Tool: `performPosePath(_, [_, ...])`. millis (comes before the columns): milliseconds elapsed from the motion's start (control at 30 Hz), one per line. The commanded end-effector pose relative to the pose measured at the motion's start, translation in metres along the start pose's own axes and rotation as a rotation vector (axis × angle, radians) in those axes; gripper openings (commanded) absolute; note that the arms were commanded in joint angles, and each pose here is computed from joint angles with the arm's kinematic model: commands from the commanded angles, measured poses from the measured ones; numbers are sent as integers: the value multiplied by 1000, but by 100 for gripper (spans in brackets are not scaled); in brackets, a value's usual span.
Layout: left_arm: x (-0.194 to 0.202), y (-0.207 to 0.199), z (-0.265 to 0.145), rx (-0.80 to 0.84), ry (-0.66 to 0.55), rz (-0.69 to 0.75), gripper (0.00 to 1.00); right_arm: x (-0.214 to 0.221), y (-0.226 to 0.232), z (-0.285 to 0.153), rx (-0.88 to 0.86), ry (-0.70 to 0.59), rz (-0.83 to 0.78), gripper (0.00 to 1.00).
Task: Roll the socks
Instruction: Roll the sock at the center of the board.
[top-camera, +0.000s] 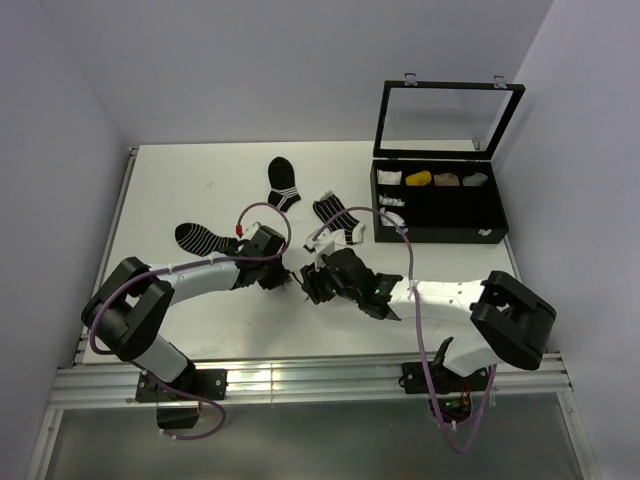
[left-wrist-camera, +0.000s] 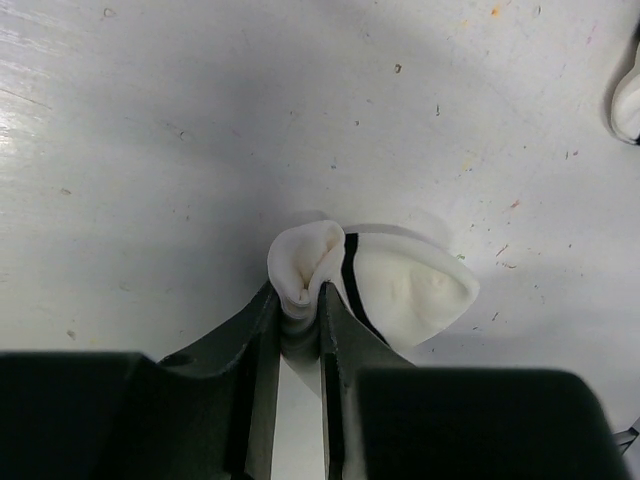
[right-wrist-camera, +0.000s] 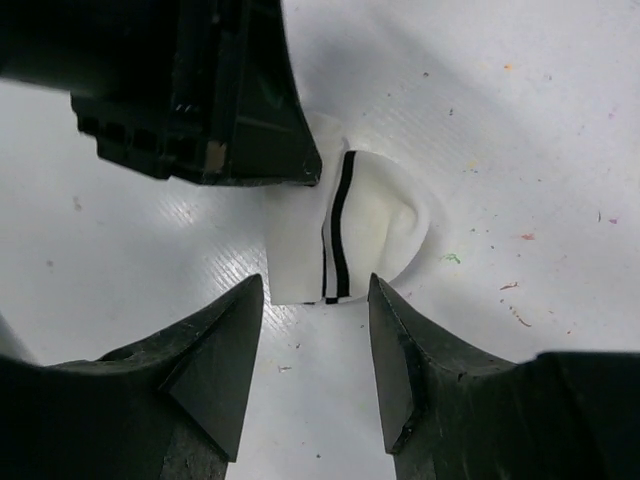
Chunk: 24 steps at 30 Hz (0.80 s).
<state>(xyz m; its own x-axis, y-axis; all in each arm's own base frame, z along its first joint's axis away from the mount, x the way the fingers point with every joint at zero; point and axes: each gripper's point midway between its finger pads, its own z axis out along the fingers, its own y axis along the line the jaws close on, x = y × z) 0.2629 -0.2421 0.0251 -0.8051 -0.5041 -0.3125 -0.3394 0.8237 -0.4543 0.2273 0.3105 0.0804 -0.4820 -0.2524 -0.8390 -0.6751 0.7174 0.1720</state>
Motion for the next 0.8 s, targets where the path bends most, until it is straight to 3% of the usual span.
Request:
performPosePath(0, [-2, 4, -4, -34, -4, 39, 1, -18, 11, 7, 27, -63, -133, 54])
performPosePath(633, [5, 1, -1, -22, 29, 42, 1, 11, 33, 43, 63, -8, -283, 54])
performPosePath(767, [6, 2, 0, -21, 32, 30, 2, 21, 32, 47, 73, 19, -290, 46])
